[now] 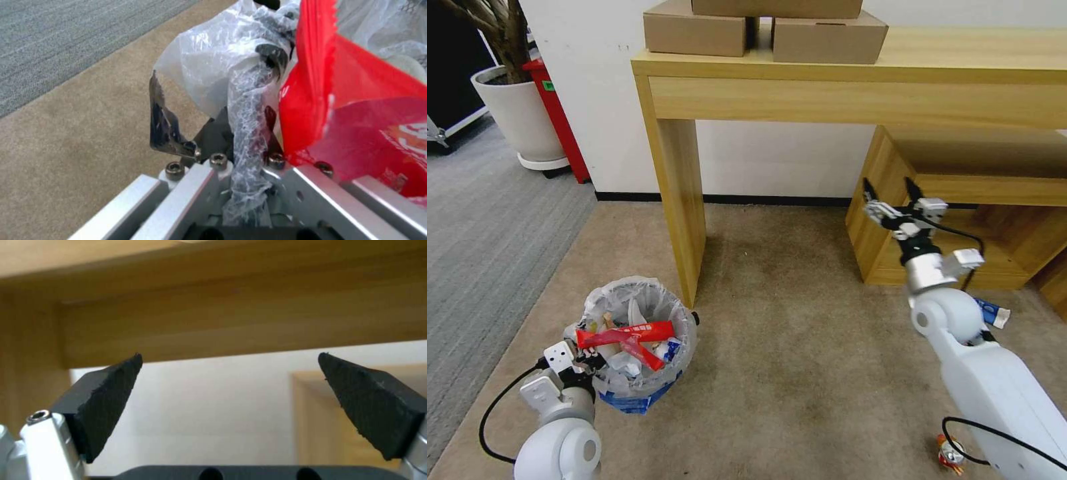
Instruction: Pick up the trash bin and place the garbage on the floor into it.
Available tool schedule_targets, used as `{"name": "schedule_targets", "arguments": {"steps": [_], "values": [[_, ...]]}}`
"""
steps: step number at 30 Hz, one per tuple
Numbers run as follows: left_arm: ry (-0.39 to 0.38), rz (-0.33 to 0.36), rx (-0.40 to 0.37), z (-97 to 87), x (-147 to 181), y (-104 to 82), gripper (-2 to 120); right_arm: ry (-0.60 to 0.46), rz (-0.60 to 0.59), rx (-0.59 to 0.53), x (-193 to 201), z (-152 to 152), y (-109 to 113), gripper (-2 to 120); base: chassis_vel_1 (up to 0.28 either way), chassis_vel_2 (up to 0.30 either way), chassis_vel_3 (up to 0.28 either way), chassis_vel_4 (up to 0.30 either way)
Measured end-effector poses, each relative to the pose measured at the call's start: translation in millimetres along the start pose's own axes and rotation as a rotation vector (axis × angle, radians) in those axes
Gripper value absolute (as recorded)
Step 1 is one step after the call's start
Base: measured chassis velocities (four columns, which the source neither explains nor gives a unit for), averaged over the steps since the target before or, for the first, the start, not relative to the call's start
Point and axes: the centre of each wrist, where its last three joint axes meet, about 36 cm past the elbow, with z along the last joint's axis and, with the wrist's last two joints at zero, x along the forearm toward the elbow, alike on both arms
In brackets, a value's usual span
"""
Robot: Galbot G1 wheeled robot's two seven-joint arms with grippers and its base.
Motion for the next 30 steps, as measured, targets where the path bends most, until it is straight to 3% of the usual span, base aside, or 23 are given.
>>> {"name": "schedule_targets", "arguments": {"steps": [6,30], "values": [[-0.011,-0.004,-0.014,4.6,-4.1,-0.9,0,0.007,0.065,0.069,21.6,11.0,-16.0,100,0.000,0.000,0.000,0.000],[-0.028,-0.018,-0.036,5.2,3.5,7.2,0,0.008,0.100,0.026,41.0,17.6,-8.0,100,-0.041,-0.040,-0.047,-0.043]]}}
